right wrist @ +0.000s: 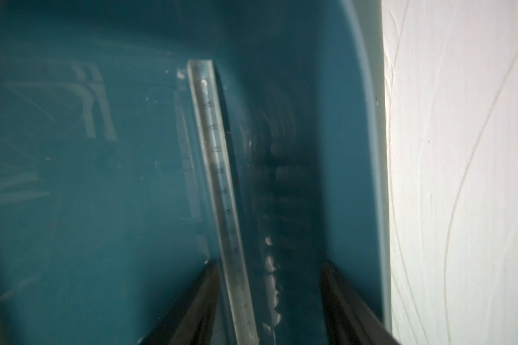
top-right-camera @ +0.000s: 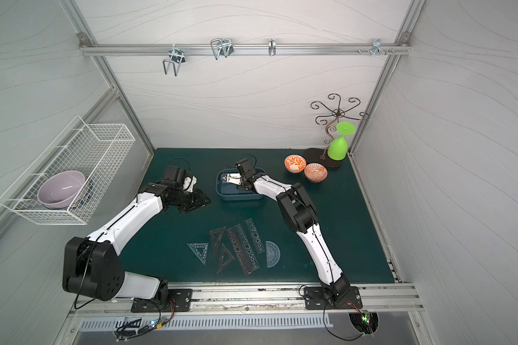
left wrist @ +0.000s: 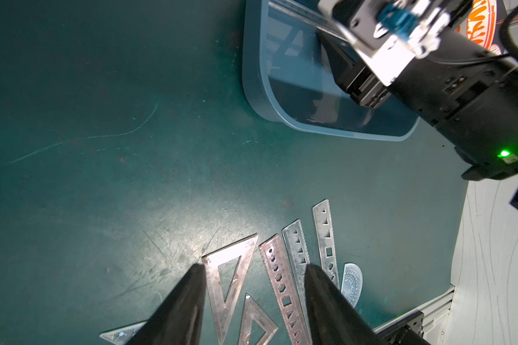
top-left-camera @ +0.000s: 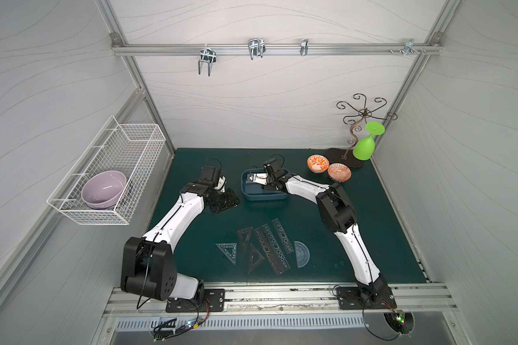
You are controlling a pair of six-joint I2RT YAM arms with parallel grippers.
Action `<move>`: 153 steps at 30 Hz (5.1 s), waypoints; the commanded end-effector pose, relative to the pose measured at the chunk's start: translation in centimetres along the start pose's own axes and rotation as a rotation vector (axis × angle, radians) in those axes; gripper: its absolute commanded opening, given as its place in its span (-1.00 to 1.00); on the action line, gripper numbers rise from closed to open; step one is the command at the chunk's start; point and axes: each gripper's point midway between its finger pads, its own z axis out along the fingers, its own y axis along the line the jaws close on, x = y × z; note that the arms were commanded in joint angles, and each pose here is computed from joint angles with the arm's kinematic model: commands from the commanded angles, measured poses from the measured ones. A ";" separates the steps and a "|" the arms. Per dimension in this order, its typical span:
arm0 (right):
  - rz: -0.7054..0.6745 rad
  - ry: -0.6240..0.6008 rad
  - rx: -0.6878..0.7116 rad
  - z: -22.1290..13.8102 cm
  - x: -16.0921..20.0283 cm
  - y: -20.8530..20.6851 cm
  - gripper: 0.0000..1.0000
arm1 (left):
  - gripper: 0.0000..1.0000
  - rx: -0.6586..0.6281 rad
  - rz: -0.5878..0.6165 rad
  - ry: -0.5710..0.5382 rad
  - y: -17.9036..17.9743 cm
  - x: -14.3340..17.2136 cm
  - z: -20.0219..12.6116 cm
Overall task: Put the scattered rulers into the storage box
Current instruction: Place the ruler in the storage box, then pick up the ruler from the center of the board.
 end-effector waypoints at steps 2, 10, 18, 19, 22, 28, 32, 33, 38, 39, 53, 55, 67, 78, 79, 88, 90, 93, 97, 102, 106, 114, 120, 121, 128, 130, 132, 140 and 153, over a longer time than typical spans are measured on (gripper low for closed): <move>0.077 -0.048 0.042 -5.3 -2.7 -3.3 0.33 | 0.16 0.017 0.000 -0.027 -0.1 -0.6 -0.1; 0.401 -0.016 0.103 -13.6 -2.3 -5.0 0.36 | 0.16 0.040 -0.045 -0.015 -0.6 -1.2 1.3; 0.965 -0.023 -0.142 -17.9 -0.4 2.5 0.32 | 0.21 0.124 -0.148 0.023 -2.8 -2.0 3.7; 1.009 -0.018 -0.168 -18.0 -0.2 3.3 0.26 | 0.20 0.119 -0.157 0.033 -2.8 -2.1 4.2; 1.111 -0.021 -0.245 -17.6 -0.1 5.7 0.13 | 0.20 0.102 -0.160 0.041 -2.9 -2.6 5.2; 1.185 0.007 -0.284 -15.9 0.8 7.3 -0.02 | 0.20 0.098 -0.152 0.021 -3.7 -4.8 5.9; 1.228 0.013 -0.285 -15.1 2.0 6.7 -0.06 | 0.19 0.091 -0.155 0.026 -4.0 -5.8 7.0; 1.239 0.015 -0.288 -14.9 2.3 6.6 -0.06 | 0.18 0.089 -0.158 0.027 -4.0 -6.0 7.3; 1.266 0.028 -0.292 -14.1 3.5 6.6 -0.07 | 0.18 0.078 -0.160 0.032 -4.0 -6.8 8.4; 1.269 0.028 -0.292 -14.0 3.6 6.5 -0.07 | 0.18 0.071 -0.158 0.029 -3.9 -6.9 8.6; 1.262 0.039 -0.299 -14.0 4.0 6.6 -0.07 | 0.17 0.060 -0.145 0.005 -4.3 -8.0 8.1; 1.241 0.066 -0.285 -14.9 4.0 7.0 -0.07 | 0.17 0.063 -0.129 -0.002 -4.6 -7.0 6.8; 1.067 0.225 -0.424 -22.6 2.8 17.7 0.01 | 0.19 0.077 -0.023 0.057 -5.0 2.5 4.0; 0.995 0.368 -0.404 -22.2 3.1 22.5 0.10 | 0.19 0.091 -0.016 0.070 -4.4 3.8 4.7; 0.997 0.374 -0.400 -22.1 3.2 22.5 0.10 | 0.19 0.086 -0.012 0.072 -4.3 3.9 4.7; 1.005 0.421 -0.392 -20.6 3.6 23.2 0.09 | 0.19 0.091 0.002 0.074 -4.4 3.9 4.6; 1.011 0.433 -0.386 -20.2 3.8 23.3 0.07 | 0.20 0.093 0.004 0.070 -4.5 3.8 4.4; 1.036 0.444 -0.392 -19.8 4.2 23.5 0.02 | 0.20 0.095 0.005 0.069 -4.5 3.8 4.4; 1.065 0.467 -0.382 -19.2 4.9 23.4 -0.03 | 0.20 0.098 0.008 0.064 -4.6 3.6 4.2; 1.093 0.483 -0.363 -18.5 5.6 22.9 -0.17 | 0.20 0.098 0.010 0.063 -4.6 3.7 4.2; 1.091 0.506 -0.345 -17.7 5.9 22.7 -0.23 | 0.20 0.099 0.008 0.065 -4.7 3.7 4.2; 1.169 0.536 -0.331 -15.9 7.2 21.8 -0.33 | 0.20 0.098 0.007 0.063 -4.6 3.5 4.3; 1.256 0.508 -0.381 -15.4 6.6 20.9 -0.33 | 0.21 0.098 0.002 0.073 -4.6 3.6 4.7; 1.272 0.492 -0.391 -15.6 6.4 20.6 -0.32 | 0.21 0.099 0.001 0.075 -4.6 3.6 4.7; 1.390 0.405 -0.504 -17.9 5.7 19.8 -0.20 | 0.20 0.130 -0.012 0.097 -5.1 3.8 5.3; 1.412 0.396 -0.527 -18.5 5.9 20.1 -0.20 | 0.20 0.143 -0.017 0.107 -5.3 3.8 5.4; 1.428 0.398 -0.552 -19.0 6.1 20.7 -0.20 | 0.19 0.154 -0.024 0.112 -5.4 3.9 5.6; 1.496 0.374 -0.624 -19.9 5.8 22.4 -0.28 | 0.07 0.170 -0.032 0.125 -5.6 4.2 5.9; 1.585 0.310 -0.670 -19.3 4.9 23.2 -0.46 | -0.11 0.182 -0.039 0.159 -6.0 5.1 6.8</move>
